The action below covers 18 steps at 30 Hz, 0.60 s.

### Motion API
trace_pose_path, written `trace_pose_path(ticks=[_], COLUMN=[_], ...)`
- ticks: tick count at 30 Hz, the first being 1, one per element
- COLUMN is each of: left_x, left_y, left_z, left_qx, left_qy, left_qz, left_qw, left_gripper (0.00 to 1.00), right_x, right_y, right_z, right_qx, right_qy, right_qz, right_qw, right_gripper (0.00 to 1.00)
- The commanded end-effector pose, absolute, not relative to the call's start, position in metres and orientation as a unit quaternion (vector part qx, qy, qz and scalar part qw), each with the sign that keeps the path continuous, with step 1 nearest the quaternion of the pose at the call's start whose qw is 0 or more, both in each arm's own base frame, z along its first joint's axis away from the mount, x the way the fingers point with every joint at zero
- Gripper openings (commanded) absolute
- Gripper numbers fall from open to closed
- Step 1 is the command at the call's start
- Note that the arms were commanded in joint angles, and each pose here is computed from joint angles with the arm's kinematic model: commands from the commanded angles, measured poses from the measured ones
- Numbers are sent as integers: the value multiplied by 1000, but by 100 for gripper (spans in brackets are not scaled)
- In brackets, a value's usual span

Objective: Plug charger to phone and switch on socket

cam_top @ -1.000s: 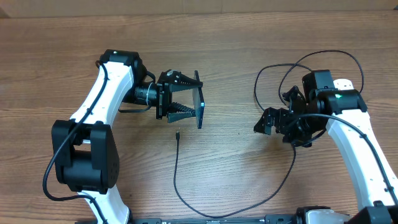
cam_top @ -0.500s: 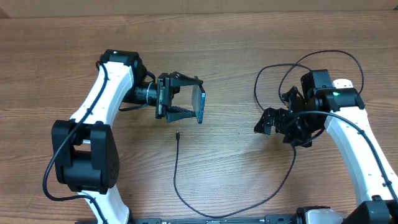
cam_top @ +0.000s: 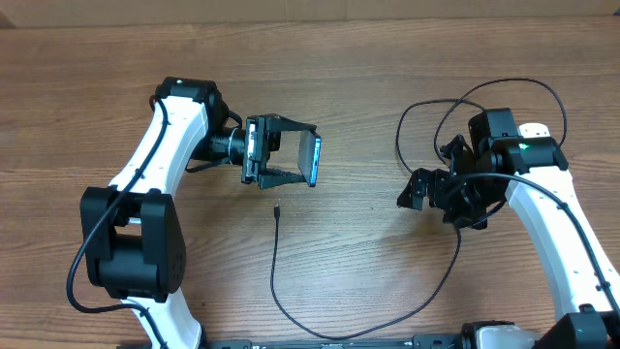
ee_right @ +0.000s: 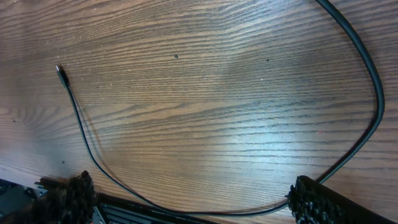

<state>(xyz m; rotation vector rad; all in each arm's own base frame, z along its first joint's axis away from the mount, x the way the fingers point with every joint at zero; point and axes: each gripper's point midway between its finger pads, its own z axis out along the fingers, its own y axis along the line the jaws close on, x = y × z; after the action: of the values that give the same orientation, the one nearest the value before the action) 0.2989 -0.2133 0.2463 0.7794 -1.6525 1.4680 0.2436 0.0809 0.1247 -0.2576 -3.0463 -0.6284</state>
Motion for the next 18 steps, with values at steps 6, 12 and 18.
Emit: trace_pose_path(ticks=[6,12,18], left_x=[299,299,299], left_y=[-213,-213,-213], left_z=[264,264,264], left_qx=[319,321,312], left_qy=[-628,-626,-631], left_qz=[588,586,592], left_qw=[399,401,393], left_gripper=[6,4,4], right_x=[249,249,249], right_y=[80,80,80], right_z=[129,129,129], right_qx=[-77,-77,-78], right_qy=[-977,-977,-977], right_qz=[-198,-198,-199], right_qw=[0,0,0], right_gripper=[100,100,100])
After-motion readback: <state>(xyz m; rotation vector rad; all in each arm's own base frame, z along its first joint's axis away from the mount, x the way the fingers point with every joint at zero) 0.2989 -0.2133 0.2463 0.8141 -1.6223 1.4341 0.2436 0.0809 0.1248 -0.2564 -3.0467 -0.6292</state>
